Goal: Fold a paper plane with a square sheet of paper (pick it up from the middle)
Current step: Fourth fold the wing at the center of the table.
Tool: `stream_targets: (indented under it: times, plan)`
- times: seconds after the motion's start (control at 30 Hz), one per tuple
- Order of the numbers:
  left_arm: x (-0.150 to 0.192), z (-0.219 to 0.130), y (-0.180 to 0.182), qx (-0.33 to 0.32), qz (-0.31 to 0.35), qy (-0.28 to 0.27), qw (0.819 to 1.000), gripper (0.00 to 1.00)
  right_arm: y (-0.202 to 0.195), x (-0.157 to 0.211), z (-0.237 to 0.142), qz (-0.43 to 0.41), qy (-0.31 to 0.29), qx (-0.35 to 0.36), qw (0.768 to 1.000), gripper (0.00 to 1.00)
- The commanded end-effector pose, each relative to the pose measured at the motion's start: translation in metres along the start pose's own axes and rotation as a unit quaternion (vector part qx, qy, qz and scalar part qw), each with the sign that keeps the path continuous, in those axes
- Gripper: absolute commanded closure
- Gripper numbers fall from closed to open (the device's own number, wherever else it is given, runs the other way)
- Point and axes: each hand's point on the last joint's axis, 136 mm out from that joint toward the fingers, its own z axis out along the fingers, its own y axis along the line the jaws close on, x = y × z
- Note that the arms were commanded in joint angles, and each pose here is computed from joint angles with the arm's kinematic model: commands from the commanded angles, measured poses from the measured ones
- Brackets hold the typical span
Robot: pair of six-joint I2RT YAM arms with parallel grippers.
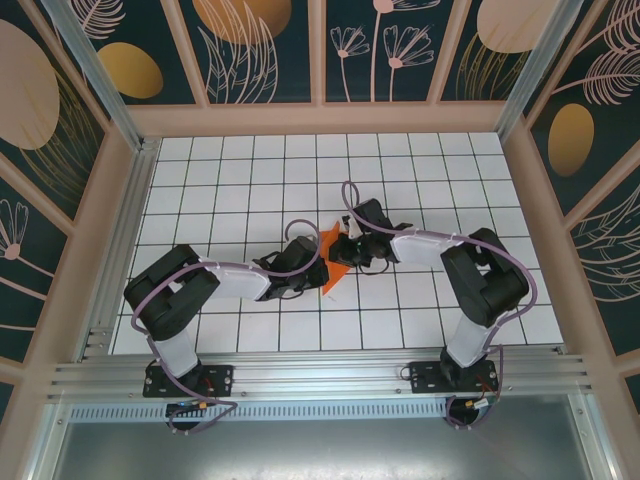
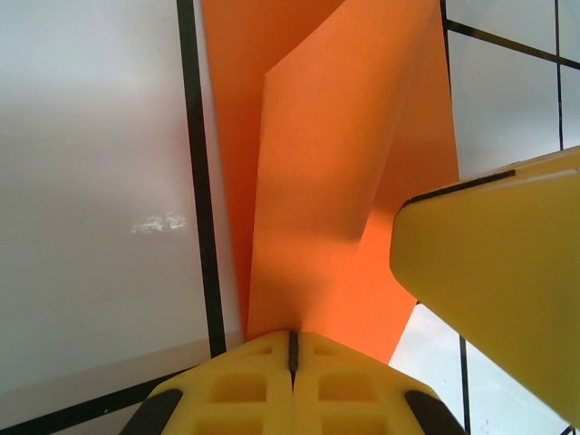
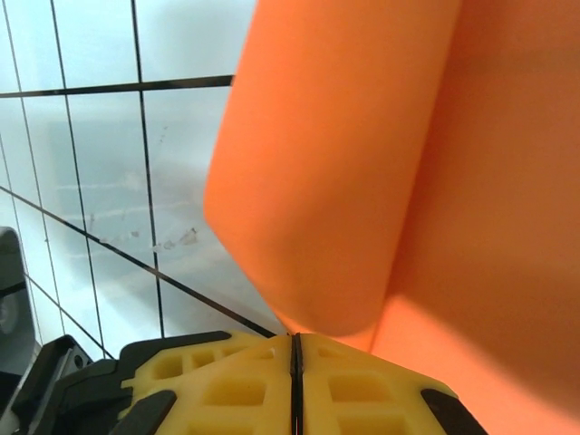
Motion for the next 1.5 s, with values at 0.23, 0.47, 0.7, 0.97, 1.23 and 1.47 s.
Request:
stream_targets:
  times: [0.23,0.47,0.7,0.97,1.23,1.47]
  plan:
    - [0.005,-0.002,0.005,-0.008,0.009,0.014,1.0,0.97,-0.017,0.001,0.016,0.016,0.019,0.006,1.0,0.89]
    - [-0.015,-0.027,-0.025,0.044,-0.006,-0.02,0.999,0.88,-0.029,0.0,0.019,0.031,0.016,0.033,0.999,0.88]
    - [-0.045,-0.064,-0.027,0.07,-0.065,-0.102,0.99,0.82,-0.033,-0.002,0.017,0.04,0.009,0.046,0.998,0.87]
    - [-0.03,-0.052,-0.045,0.132,-0.064,-0.059,0.987,0.81,-0.034,-0.003,0.016,0.046,0.007,0.052,0.998,0.87]
    - [-0.013,-0.03,-0.041,0.135,-0.068,-0.012,0.988,0.87,-0.03,0.0,0.017,0.039,0.015,0.037,0.998,0.87]
    - [-0.001,-0.019,-0.035,0.127,-0.068,0.015,0.989,0.9,-0.027,0.001,0.018,0.034,0.021,0.029,0.999,0.87]
